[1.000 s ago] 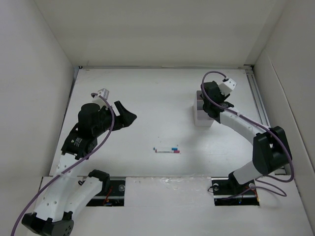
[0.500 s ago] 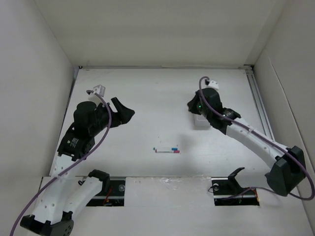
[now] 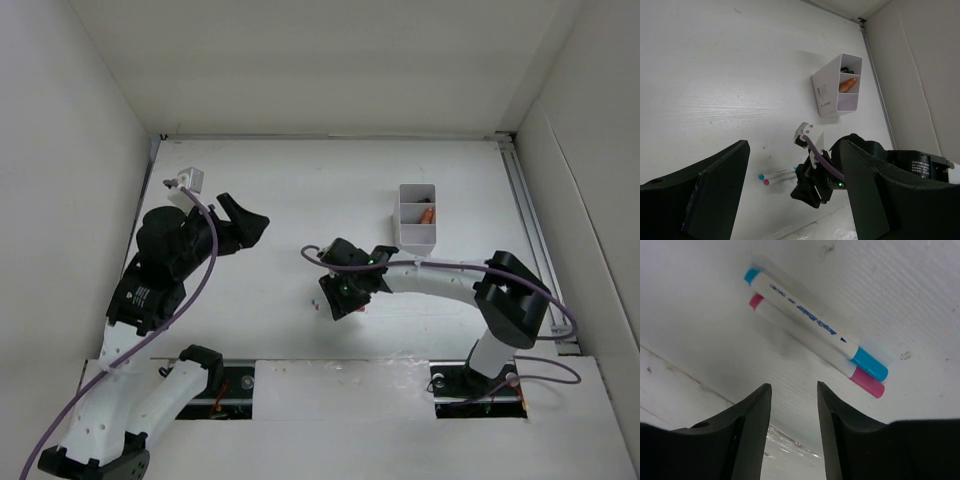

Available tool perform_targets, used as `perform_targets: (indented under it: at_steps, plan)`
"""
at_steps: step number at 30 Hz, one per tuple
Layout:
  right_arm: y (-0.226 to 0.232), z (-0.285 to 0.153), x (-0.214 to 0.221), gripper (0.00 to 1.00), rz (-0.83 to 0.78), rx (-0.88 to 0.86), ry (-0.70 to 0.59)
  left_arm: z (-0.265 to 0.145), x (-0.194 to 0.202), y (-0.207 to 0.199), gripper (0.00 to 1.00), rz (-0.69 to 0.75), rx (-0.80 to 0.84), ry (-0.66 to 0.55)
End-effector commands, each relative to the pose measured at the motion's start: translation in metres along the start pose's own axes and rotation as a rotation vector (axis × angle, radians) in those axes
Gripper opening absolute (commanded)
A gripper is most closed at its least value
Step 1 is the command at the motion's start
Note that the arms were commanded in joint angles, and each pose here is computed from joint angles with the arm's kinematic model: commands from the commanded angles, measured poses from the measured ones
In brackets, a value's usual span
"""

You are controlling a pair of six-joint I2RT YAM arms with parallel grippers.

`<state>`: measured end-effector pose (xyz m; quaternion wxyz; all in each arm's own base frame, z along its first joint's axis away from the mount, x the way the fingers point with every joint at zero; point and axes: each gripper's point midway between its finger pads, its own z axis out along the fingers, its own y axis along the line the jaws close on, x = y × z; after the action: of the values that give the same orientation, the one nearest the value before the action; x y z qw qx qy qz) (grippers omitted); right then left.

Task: Sort the stationery into containers
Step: Pick up the pen from the center of the board.

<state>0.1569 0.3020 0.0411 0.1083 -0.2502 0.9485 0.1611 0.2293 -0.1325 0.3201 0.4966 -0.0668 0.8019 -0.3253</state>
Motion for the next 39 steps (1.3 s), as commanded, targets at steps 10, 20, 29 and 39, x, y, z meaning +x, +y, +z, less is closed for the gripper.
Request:
perform_targets:
  at_steps: [10, 20, 29, 39]
  plan:
    - [0.016, -0.001, -0.041, 0.50, -0.124, 0.025, -0.062, -0.024, -0.017, -0.011, 0.70, 0.011, 0.025, -0.080]
    - [0.012, 0.012, -0.048, 0.50, -0.133, 0.054, -0.070, -0.020, -0.011, -0.006, 0.70, 0.008, 0.014, -0.064]
    - [0.013, 0.022, -0.038, 0.50, -0.140, 0.048, -0.028, -0.018, -0.009, -0.004, 0.70, 0.007, 0.008, -0.057]
    - [0.034, 0.022, -0.017, 0.39, -0.110, -0.026, 0.000, -0.016, -0.006, -0.002, 0.70, 0.005, 0.003, -0.049]
